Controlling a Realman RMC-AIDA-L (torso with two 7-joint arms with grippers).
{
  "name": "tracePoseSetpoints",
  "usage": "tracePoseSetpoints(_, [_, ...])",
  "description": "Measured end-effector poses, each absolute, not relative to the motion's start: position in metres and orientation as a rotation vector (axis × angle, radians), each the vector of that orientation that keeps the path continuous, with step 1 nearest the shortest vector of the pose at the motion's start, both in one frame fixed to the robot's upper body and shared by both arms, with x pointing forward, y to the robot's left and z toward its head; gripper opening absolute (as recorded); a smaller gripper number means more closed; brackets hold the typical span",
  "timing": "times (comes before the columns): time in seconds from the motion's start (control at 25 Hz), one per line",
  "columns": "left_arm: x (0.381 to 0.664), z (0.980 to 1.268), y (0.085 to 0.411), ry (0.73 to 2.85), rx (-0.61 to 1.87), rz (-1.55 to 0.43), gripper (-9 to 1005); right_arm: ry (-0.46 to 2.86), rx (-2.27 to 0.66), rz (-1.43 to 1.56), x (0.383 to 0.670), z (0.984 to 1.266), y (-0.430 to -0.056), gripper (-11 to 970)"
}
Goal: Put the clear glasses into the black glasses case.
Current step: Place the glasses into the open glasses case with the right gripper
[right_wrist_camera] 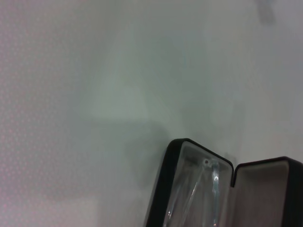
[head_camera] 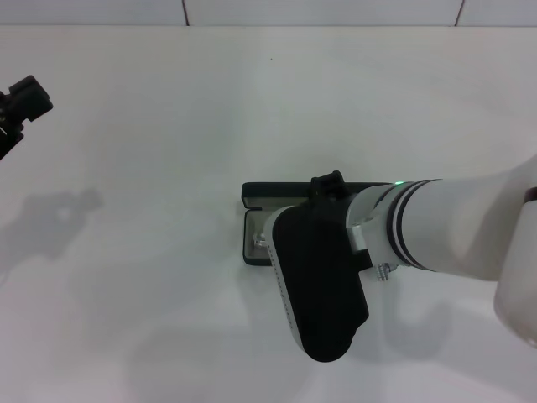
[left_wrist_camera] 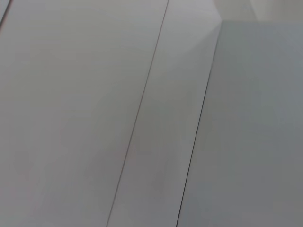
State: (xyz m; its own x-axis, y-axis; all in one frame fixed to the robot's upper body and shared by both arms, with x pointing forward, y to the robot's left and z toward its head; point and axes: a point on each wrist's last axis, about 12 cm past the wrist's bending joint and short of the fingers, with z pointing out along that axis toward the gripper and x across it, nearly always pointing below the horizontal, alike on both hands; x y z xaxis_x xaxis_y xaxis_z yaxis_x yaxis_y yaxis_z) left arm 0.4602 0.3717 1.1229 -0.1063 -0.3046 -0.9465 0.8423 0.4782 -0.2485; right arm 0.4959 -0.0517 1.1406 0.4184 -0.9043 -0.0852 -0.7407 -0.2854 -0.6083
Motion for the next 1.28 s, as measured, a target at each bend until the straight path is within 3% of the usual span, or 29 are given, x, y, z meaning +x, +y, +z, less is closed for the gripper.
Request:
tracePoseSetpoints(0.04, [0.46,1.123,0.372,1.346,0.524,-1.046,117,1.387,-2.103,-0.37,0.495,1.141,-0.052,326])
tracePoseSetpoints(0.68, [0.461,1.125,0.371,1.338,0.526,-1.066,118,1.458,-1.998,-0.276,0.475,1.166,-0.063,332])
tracePoseSetpoints(1.28, [0.46,1.124,0.369,1.337,0.524,-1.071,119,1.553,-2.004,-0.322,0.492,1.146,-0.076,325])
